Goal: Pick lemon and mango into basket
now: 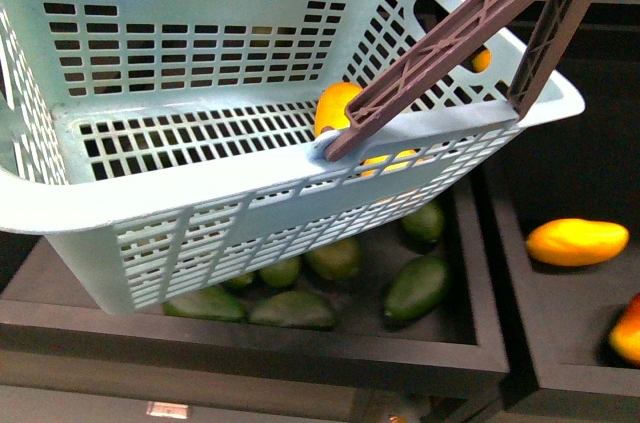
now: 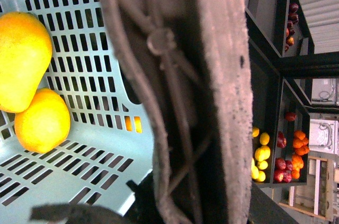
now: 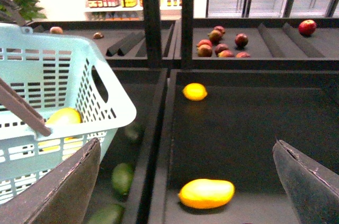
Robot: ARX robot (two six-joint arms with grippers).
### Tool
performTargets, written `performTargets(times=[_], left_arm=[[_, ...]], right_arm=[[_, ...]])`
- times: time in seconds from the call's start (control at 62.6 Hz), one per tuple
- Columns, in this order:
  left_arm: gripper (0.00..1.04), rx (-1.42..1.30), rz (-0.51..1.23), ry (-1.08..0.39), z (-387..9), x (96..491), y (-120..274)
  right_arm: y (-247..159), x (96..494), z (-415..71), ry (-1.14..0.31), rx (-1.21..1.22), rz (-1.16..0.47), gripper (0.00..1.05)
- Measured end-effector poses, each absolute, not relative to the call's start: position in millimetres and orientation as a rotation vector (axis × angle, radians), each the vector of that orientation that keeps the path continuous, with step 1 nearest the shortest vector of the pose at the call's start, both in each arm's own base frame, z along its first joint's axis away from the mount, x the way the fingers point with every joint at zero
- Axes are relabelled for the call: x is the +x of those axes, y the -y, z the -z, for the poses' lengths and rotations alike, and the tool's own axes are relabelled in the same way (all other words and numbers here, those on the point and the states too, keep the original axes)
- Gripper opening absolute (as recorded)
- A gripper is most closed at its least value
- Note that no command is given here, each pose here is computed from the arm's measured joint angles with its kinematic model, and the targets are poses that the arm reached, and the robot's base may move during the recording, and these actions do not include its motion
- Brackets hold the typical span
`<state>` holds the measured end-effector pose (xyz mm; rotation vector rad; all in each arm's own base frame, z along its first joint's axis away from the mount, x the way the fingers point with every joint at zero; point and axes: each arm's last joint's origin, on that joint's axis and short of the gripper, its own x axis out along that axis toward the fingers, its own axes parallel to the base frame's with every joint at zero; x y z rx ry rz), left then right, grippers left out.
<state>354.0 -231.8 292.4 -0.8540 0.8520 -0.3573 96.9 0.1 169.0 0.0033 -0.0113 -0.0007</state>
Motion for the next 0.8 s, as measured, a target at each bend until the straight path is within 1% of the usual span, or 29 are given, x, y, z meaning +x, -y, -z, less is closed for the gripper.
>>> performTargets(times=[0.799], left_arm=[[0.11,-0.853,0.356,-0.85,-292.4,354.3,231.4]], right_arm=[[0.0,96.8,-169.2,0.013,0.003,0.002,0.96]])
